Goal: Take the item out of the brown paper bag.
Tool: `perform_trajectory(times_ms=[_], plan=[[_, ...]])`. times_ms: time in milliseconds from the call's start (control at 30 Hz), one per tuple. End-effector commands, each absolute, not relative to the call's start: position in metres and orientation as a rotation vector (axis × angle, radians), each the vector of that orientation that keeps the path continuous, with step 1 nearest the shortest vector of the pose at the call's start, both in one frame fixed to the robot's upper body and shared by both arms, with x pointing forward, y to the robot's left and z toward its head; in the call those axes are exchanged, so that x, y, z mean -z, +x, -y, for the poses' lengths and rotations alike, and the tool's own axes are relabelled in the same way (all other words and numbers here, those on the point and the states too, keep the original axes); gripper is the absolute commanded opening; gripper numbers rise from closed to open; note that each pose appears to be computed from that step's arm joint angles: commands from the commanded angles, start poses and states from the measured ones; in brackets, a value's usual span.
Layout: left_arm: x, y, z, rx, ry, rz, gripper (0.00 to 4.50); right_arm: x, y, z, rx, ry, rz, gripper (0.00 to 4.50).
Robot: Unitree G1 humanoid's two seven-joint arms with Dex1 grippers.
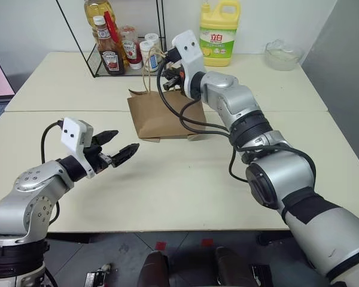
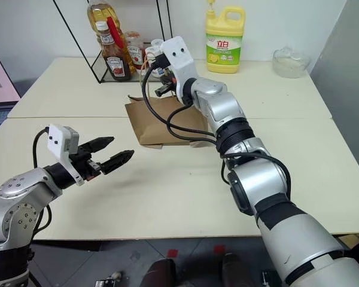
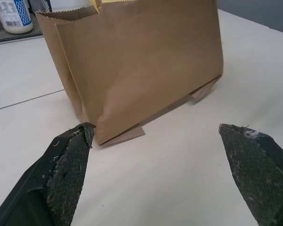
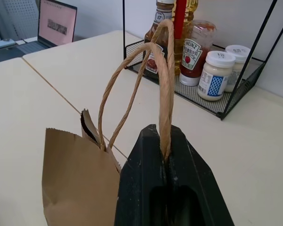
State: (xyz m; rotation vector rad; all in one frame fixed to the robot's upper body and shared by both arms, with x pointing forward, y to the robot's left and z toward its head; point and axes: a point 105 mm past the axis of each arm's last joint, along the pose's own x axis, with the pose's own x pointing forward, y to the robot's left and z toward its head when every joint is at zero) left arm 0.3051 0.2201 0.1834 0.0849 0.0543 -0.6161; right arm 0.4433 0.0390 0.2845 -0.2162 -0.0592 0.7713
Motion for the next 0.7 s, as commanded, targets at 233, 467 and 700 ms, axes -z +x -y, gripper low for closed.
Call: perform_trajectory(times_ms=[233,467,700], plan=[[-0.196,0.302,-0.212,0.635,0.122,0.0,4.5,-0.3,0.438,-0.027,-0.771,-0.247,0.118,2.79],[-0.213,0.306,-0.206,0.646,0.144,0.035,4.5,-0.299,0.42,0.008,-0.823,-0.31,0.119,4.23],[-0.233,0.313,-0.205,0.655,0.179,0.073,4.5,-0.295,0.363,0.053,-0.902,-0.384,0.143,4.23]])
